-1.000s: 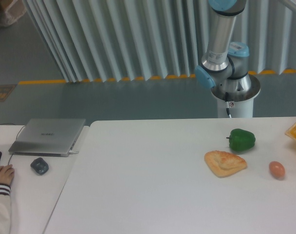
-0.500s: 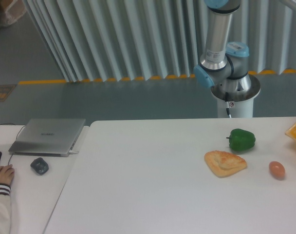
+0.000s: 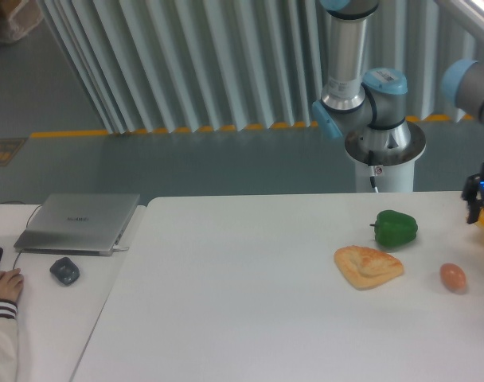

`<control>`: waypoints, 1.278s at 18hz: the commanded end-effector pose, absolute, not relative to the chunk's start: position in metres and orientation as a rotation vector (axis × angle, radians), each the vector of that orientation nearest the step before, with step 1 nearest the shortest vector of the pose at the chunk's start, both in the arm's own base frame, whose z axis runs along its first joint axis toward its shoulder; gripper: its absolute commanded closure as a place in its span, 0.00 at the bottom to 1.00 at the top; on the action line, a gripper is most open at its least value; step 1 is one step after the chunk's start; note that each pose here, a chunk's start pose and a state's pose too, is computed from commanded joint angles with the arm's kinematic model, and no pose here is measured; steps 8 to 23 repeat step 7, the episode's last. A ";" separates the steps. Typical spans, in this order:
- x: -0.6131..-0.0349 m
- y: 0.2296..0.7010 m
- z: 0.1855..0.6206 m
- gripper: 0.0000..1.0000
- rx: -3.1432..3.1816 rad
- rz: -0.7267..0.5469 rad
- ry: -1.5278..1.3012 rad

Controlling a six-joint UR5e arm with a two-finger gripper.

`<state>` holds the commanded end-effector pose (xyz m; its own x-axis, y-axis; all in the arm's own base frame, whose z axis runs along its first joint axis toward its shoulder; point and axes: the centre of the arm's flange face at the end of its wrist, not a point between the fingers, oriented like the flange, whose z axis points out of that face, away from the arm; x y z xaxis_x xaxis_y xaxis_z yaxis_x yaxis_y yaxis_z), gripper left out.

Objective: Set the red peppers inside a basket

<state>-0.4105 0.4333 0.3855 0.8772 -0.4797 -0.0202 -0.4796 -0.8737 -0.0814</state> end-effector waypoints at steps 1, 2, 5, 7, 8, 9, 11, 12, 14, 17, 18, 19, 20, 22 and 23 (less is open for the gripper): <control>-0.408 0.435 0.386 0.00 -2.967 -0.002 0.740; -0.403 0.440 0.386 0.00 -2.969 -0.002 0.731; -0.384 0.458 0.379 0.00 -2.973 -0.004 0.739; -0.378 0.465 0.381 0.00 -2.960 0.028 0.759; -0.378 0.465 0.381 0.00 -2.960 0.028 0.759; -0.378 0.465 0.381 0.00 -2.960 0.028 0.759; -0.378 0.465 0.381 0.00 -2.960 0.028 0.759; -0.378 0.465 0.381 0.00 -2.960 0.028 0.759; -0.378 0.465 0.381 0.00 -2.960 0.028 0.759; -0.378 0.465 0.381 0.00 -2.960 0.028 0.759; -0.378 0.465 0.381 0.00 -2.960 0.028 0.759; -0.378 0.465 0.381 0.00 -2.960 0.028 0.759; -0.378 0.465 0.381 0.00 -2.960 0.028 0.759; -0.378 0.465 0.381 0.00 -2.960 0.028 0.759; -0.378 0.465 0.381 0.00 -2.960 0.028 0.759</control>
